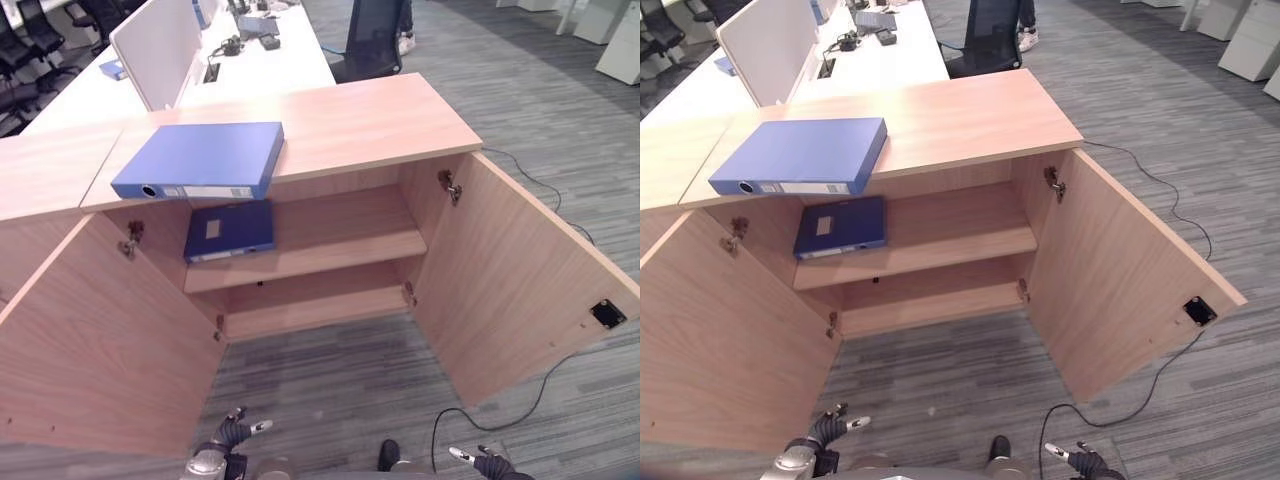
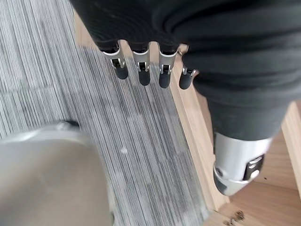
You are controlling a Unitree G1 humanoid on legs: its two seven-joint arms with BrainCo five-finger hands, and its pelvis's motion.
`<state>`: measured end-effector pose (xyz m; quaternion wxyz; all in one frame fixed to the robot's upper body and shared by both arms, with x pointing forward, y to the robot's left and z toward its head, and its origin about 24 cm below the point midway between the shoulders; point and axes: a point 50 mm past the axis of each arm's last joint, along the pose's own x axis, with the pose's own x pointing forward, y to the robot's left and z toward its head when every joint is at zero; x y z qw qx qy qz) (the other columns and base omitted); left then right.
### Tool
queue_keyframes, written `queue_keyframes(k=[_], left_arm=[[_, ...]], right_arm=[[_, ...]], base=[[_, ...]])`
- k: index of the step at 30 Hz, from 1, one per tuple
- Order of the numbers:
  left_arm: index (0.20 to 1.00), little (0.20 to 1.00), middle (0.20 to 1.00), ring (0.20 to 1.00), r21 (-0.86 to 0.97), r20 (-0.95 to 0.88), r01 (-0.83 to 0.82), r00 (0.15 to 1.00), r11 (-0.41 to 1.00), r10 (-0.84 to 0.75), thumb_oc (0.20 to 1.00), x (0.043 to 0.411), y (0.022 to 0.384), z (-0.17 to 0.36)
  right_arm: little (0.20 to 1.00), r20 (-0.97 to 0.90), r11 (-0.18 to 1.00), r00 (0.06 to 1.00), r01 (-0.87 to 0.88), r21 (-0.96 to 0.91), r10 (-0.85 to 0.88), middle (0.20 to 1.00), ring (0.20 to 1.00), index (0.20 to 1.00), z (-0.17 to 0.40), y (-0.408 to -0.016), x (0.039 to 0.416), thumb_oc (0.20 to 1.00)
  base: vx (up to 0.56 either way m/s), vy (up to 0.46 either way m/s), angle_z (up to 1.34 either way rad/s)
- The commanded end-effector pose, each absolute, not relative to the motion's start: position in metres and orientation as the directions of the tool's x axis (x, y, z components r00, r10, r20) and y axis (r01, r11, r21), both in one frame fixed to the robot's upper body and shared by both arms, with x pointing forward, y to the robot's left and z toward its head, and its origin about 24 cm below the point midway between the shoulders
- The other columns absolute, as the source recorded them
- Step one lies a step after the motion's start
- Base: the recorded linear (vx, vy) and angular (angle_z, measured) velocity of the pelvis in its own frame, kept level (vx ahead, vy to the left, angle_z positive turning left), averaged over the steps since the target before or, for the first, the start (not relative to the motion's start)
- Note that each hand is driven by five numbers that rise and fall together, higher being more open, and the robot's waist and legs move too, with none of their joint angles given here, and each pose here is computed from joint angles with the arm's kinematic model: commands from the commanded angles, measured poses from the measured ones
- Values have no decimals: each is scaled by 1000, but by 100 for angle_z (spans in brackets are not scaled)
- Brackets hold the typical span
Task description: Put the empty folder in the office cabinet
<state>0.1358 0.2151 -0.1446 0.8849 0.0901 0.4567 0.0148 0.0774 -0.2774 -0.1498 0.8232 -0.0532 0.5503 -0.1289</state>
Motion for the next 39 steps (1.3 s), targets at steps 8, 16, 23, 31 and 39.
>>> queue_keyframes(k=[8, 16, 23, 31, 39], left_arm=[[1000, 1000, 1000, 1000, 193, -772, 75, 627, 978, 104, 1000, 152, 218, -137], [1000, 1000, 1000, 1000, 208, -788, 52, 601, 977, 136, 1000, 145, 227, -140], [1000, 1000, 1000, 1000, 234, -777, 93, 616, 968, 128, 1000, 151, 232, -136], [1000, 1000, 1000, 1000, 273, -754, 115, 642, 955, 138, 1000, 161, 242, -128], [1000, 1000, 1000, 1000, 282, -752, 80, 637, 956, 169, 1000, 157, 252, -126]], right_arm=[[1000, -873, 946, 367, 171, -275, -320, 1000, 1000, 1000, -143, -294, 81, 1000], [1000, -886, 959, 366, 136, -250, -283, 1000, 1000, 1000, -148, -282, 81, 1000], [1000, -898, 966, 357, 121, -229, -257, 1000, 1000, 1000, -151, -273, 82, 1000], [1000, -885, 981, 423, 83, -177, -196, 1000, 1000, 1000, -151, -255, 104, 1000], [1000, -887, 988, 435, 66, -143, -158, 1000, 1000, 1000, -154, -242, 106, 1000]], base=[[180, 19, 7], [222, 126, -9], [142, 192, -7], [114, 221, 6], [151, 137, 0]])
